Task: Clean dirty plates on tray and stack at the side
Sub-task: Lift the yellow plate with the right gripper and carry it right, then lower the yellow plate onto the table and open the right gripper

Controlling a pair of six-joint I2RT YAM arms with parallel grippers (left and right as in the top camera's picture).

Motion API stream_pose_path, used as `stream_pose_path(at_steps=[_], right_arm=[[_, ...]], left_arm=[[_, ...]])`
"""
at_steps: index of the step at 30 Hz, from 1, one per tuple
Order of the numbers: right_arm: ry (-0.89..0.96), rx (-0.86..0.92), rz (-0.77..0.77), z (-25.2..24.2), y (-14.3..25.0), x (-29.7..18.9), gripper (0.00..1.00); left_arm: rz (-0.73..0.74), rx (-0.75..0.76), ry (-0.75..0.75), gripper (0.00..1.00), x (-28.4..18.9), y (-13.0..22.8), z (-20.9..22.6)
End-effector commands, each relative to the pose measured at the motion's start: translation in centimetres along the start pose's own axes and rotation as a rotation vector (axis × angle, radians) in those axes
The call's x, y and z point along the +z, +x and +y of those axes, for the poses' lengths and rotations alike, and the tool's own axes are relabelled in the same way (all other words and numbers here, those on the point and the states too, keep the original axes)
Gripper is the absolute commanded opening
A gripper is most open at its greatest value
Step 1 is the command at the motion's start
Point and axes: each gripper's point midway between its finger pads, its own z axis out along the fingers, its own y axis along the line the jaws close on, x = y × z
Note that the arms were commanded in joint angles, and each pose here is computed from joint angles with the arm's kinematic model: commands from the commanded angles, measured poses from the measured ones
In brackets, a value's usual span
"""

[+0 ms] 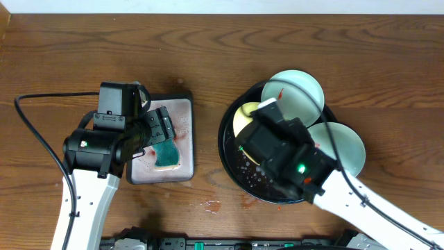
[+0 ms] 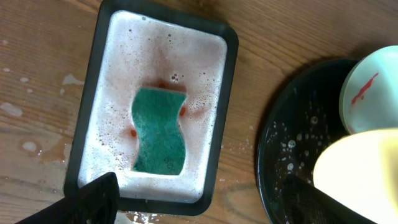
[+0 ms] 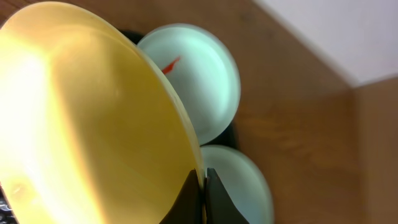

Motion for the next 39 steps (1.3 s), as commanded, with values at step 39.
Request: stream_pose_path(at_steps=[39], right_arm=[[-0.140, 1.501, 0.605, -22.9, 27.5, 18.0, 0.29]], left_arm=[[-0.018, 0.005, 0.017, 0.84, -0.6, -0.6, -0.4]])
